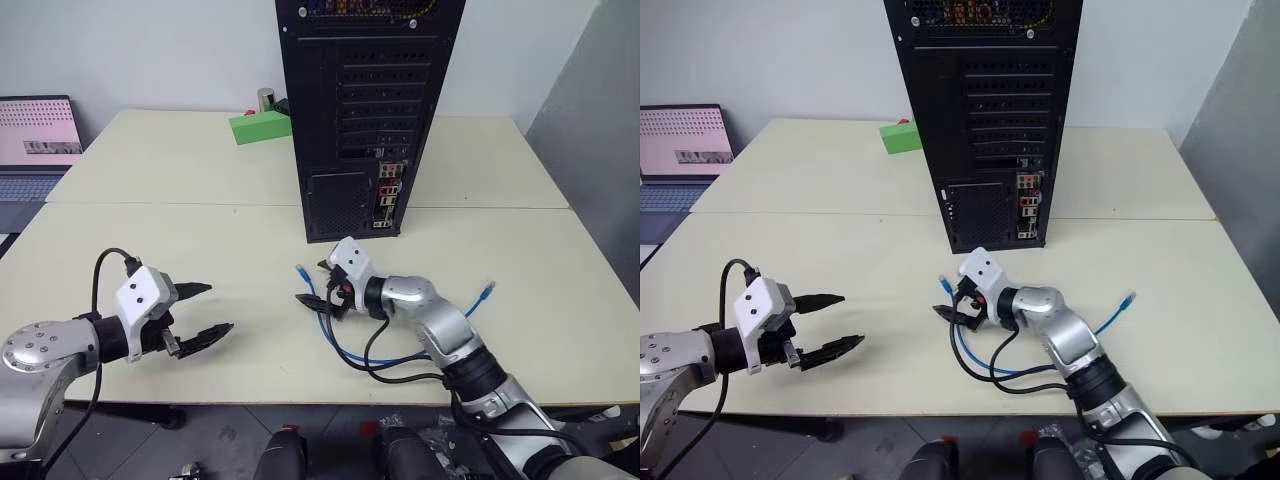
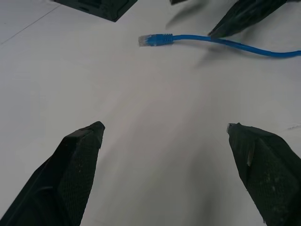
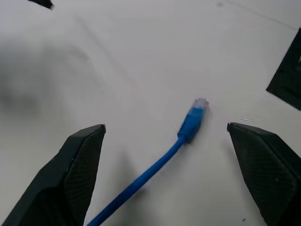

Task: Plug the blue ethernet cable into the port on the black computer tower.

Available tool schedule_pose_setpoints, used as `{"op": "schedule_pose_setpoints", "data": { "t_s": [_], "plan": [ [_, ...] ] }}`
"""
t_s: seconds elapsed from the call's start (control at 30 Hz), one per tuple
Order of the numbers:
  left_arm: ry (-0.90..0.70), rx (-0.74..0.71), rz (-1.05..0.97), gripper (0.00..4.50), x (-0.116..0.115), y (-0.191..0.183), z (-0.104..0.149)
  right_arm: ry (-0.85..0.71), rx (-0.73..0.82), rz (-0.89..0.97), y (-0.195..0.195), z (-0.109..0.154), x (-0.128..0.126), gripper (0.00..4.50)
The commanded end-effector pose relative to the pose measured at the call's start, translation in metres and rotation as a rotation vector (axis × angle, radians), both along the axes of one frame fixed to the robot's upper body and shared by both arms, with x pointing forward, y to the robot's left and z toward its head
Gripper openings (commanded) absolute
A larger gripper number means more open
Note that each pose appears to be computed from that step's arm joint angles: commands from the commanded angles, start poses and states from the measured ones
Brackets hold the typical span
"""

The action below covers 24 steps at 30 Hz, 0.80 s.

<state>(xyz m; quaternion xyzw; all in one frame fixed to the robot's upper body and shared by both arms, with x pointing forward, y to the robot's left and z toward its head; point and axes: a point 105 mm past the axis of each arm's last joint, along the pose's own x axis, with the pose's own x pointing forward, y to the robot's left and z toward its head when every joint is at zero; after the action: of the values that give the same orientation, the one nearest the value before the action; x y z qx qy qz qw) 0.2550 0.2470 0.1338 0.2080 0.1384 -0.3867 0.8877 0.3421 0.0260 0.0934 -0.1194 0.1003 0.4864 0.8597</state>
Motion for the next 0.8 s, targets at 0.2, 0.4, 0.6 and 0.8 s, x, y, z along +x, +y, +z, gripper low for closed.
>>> {"op": "schedule_pose_setpoints", "data": {
  "t_s": [0.2, 0.4, 0.6, 0.8],
  "plan": [
    [-0.031, 0.014, -0.013, 4.5, 0.004, -0.001, 0.006, -0.075, -0.03, -0.019, 0.01, 0.004, 0.006, 3.91],
    [-0.034, 0.017, -0.015, 4.5, 0.007, -0.001, 0.006, -0.091, -0.045, -0.013, 0.02, 0.0, 0.004, 2.57],
    [-0.035, 0.021, -0.022, 4.5, 0.008, -0.003, 0.005, -0.105, -0.072, -0.053, 0.015, -0.004, 0.012, 1.12],
    [-0.038, 0.017, -0.03, 4.5, 0.009, -0.005, 0.004, -0.138, -0.067, -0.037, 0.006, 0.004, 0.014, 0.06]
  ]
}}
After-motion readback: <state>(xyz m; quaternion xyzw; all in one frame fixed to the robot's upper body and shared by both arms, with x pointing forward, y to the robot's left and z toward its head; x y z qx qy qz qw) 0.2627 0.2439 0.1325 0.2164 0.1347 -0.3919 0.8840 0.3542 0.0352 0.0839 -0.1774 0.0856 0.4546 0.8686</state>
